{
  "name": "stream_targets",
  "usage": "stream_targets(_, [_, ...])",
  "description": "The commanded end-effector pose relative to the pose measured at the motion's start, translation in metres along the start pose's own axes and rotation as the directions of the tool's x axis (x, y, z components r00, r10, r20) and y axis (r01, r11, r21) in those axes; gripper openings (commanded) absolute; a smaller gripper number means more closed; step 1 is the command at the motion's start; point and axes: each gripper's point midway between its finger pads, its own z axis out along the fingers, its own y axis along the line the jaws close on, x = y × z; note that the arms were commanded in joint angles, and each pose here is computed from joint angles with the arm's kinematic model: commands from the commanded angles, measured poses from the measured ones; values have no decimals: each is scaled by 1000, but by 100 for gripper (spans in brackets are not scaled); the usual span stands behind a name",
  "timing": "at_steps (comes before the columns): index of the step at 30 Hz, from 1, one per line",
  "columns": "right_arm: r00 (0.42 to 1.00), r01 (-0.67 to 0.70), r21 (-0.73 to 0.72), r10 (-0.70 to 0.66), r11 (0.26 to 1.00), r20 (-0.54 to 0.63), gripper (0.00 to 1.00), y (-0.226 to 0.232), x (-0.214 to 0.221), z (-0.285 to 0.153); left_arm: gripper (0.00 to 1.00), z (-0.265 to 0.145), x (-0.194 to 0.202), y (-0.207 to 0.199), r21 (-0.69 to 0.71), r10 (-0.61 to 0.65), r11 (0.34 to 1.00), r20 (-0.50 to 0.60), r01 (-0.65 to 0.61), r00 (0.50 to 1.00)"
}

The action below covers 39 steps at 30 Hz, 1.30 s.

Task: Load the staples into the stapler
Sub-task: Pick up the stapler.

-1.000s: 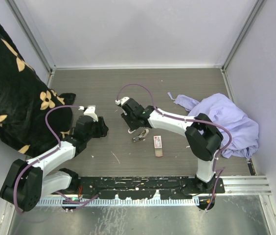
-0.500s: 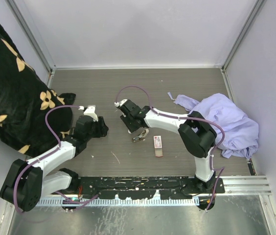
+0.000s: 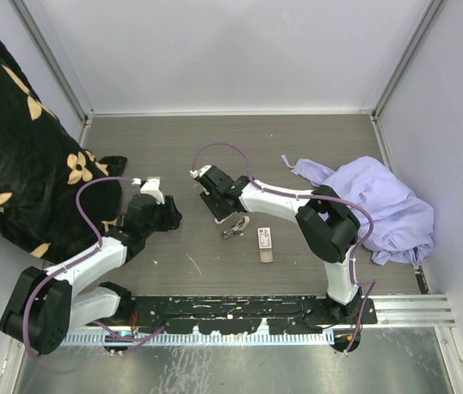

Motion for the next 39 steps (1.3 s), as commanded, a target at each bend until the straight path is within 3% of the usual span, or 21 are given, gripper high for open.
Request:
stream_targets(1, [1000, 10, 7, -11, 1000, 22, 38, -3, -13, -2, 52, 1, -19, -4, 13, -5, 1000, 75, 4, 997])
stream_targets(21, [999, 8, 41, -6, 999, -46, 34, -7, 2, 9, 52, -1, -19, -3, 10, -3, 1000, 81, 2, 997])
stream_targets(27, [1000, -6, 50, 7, 999, -19, 27, -10, -6, 2, 52, -1, -20, -4, 11, -4, 1000, 85, 3, 996])
stream_targets(39, [997, -32, 43, 28, 999, 78, 26, -12, -32, -20, 52, -2, -20, -3, 11, -4, 1000, 86, 3, 996])
